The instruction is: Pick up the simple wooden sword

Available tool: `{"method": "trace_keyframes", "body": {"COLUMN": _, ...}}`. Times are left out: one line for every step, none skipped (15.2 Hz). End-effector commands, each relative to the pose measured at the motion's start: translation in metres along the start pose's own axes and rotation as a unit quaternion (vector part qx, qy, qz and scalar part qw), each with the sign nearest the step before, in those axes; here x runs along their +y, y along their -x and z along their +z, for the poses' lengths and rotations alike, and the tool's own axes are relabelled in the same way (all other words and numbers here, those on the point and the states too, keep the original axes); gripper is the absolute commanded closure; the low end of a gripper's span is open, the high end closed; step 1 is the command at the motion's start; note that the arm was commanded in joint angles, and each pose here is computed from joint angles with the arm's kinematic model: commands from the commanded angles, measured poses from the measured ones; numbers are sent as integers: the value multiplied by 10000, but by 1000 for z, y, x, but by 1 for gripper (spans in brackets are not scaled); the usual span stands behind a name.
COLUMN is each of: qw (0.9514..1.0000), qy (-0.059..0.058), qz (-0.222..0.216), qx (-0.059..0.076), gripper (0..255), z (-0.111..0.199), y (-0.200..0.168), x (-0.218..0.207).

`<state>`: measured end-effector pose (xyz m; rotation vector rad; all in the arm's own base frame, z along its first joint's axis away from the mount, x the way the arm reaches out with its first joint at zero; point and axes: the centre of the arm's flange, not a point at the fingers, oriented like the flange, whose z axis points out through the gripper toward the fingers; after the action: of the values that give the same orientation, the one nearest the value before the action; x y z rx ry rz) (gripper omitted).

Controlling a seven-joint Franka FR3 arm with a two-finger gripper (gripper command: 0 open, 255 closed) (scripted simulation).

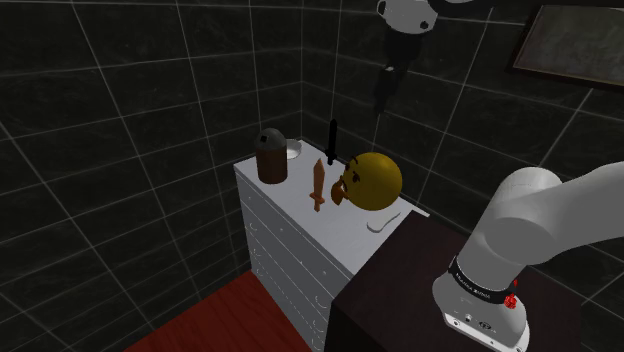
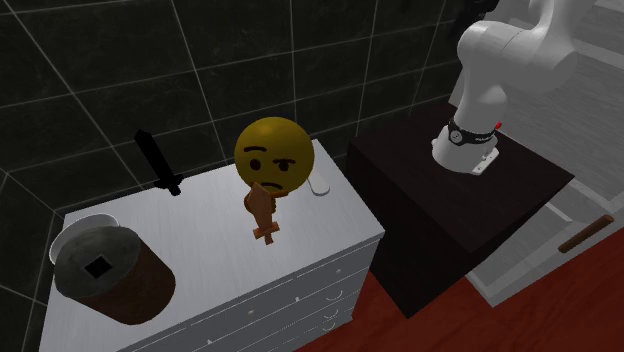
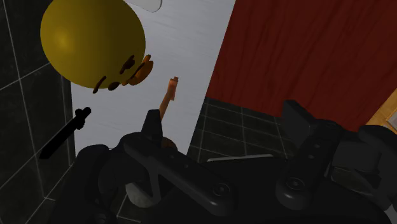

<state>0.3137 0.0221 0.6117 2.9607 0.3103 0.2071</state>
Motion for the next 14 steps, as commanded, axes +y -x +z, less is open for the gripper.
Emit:
{"method": "trace_keyframes", "body": {"qw": 10000, "qy": 0, "qz": 0, "qx": 0, "gripper": 0, "z": 0, "y": 0, "x": 0}}
{"method": "trace_keyframes", "body": {"qw": 10000, "qy": -7, "qz": 44, "qx": 46, "gripper": 0, "z": 13, "y": 0, "x": 2}}
{"method": "trace_keyframes", "body": {"qw": 9999, "qy": -13, "qz": 89, "qx": 93, "gripper": 0, "z": 26, "y": 0, "x": 4}}
{"method": "trace_keyframes", "body": {"qw": 9998, "qy": -20, "qz": 133, "qx": 139, "gripper": 0, "z": 39, "y": 0, "x": 6}}
{"method": "trace_keyframes", "body": {"qw": 9997, "qy": -27, "qz": 178, "qx": 185, "gripper": 0, "z": 52, "y": -1, "x": 8}}
{"method": "trace_keyframes", "body": {"qw": 9995, "qy": -33, "qz": 222, "qx": 232, "gripper": 0, "z": 65, "y": -1, "x": 9}}
{"method": "trace_keyframes", "body": {"qw": 9993, "qy": -40, "qz": 266, "qx": 278, "gripper": 0, "z": 78, "y": -2, "x": 11}}
{"method": "trace_keyframes", "body": {"qw": 9990, "qy": -47, "qz": 311, "qx": 324, "gripper": 0, "z": 91, "y": -2, "x": 13}}
{"method": "trace_keyframes", "body": {"qw": 9987, "qy": -53, "qz": 355, "qx": 371, "gripper": 0, "z": 104, "y": -3, "x": 15}}
{"method": "trace_keyframes", "body": {"qw": 9983, "qy": -60, "qz": 399, "qx": 417, "gripper": 0, "z": 117, "y": -4, "x": 17}}
{"method": "trace_keyframes", "body": {"qw": 9979, "qy": -67, "qz": 444, "qx": 463, "gripper": 0, "z": 130, "y": -5, "x": 18}}
{"method": "trace_keyframes", "body": {"qw": 9975, "qy": -74, "qz": 488, "qx": 509, "gripper": 0, "z": 143, "y": -6, "x": 20}}
{"method": "trace_keyframes", "body": {"qw": 9970, "qy": -80, "qz": 532, "qx": 556, "gripper": 0, "z": 156, "y": -7, "x": 22}}
{"method": "trace_keyframes", "body": {"qw": 9965, "qy": -87, "qz": 577, "qx": 602, "gripper": 0, "z": 169, "y": -9, "x": 24}}
